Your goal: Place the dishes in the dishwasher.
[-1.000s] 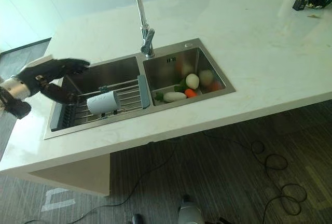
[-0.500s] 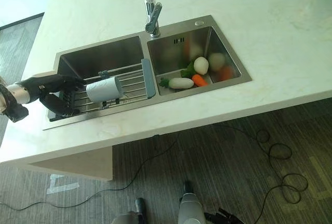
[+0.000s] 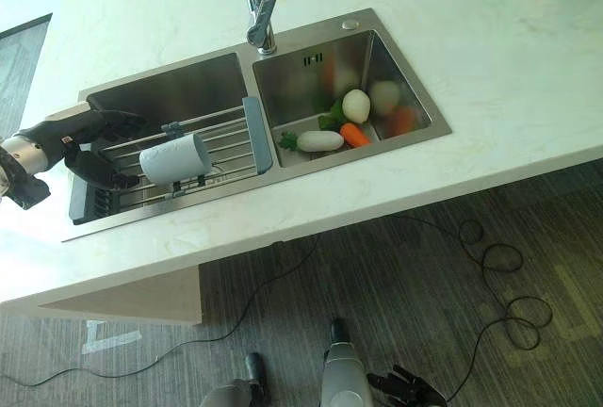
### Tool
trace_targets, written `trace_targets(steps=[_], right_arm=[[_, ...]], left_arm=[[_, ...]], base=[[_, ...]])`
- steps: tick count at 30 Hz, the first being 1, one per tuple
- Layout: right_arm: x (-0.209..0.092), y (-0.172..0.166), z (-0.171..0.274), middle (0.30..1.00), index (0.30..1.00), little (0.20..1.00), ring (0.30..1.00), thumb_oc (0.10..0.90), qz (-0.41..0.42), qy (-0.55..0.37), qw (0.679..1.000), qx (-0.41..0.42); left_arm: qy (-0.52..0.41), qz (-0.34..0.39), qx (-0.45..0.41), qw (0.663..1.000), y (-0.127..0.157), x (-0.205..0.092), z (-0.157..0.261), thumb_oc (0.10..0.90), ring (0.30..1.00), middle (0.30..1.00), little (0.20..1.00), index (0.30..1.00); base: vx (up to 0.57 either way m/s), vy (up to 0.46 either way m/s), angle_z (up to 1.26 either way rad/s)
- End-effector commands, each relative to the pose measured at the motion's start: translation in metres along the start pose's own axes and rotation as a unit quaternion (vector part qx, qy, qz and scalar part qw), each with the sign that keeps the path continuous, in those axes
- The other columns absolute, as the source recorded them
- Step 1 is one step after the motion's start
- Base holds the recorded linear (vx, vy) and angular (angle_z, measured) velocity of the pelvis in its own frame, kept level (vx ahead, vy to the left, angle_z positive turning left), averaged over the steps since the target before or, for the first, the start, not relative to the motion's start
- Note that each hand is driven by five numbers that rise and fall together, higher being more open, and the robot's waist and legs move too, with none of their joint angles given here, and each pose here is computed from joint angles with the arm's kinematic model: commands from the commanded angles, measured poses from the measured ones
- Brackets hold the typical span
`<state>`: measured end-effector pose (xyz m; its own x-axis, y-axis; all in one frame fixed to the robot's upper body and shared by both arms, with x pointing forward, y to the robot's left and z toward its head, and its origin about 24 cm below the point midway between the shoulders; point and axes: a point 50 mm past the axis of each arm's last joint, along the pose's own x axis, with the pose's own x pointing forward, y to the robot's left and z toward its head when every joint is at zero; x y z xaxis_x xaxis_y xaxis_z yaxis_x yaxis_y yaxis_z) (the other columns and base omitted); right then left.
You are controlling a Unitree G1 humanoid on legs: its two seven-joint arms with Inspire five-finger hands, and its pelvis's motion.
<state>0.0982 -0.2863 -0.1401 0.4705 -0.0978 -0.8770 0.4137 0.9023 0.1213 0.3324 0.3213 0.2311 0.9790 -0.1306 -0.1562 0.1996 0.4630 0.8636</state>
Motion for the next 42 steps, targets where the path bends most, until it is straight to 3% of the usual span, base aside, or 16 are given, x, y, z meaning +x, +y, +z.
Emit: trace_targets(steps=[1, 42], right_arm=[[-0.004, -0.005, 0.002, 0.9, 0.9, 0.9, 0.9, 0.8, 0.011, -0.009, 1.0, -0.02], [-0.003, 0.0, 0.028, 0.9, 0.9, 0.9, 0.9, 0.8, 0.024, -0.051, 0.998, -0.03]], left_arm=[[-0.046, 0.132, 0.024, 0.99, 0.065, -0.025, 0.027, 0.8, 0.9, 0.9, 0.9, 0.9], [-0.037, 0.142, 0.033, 0.989, 0.059, -0.016, 0.027, 0.8, 0.9, 0.9, 0.9, 0.9]], base=[[0.0, 0.0, 0.0], [0.01, 0.003, -0.03]])
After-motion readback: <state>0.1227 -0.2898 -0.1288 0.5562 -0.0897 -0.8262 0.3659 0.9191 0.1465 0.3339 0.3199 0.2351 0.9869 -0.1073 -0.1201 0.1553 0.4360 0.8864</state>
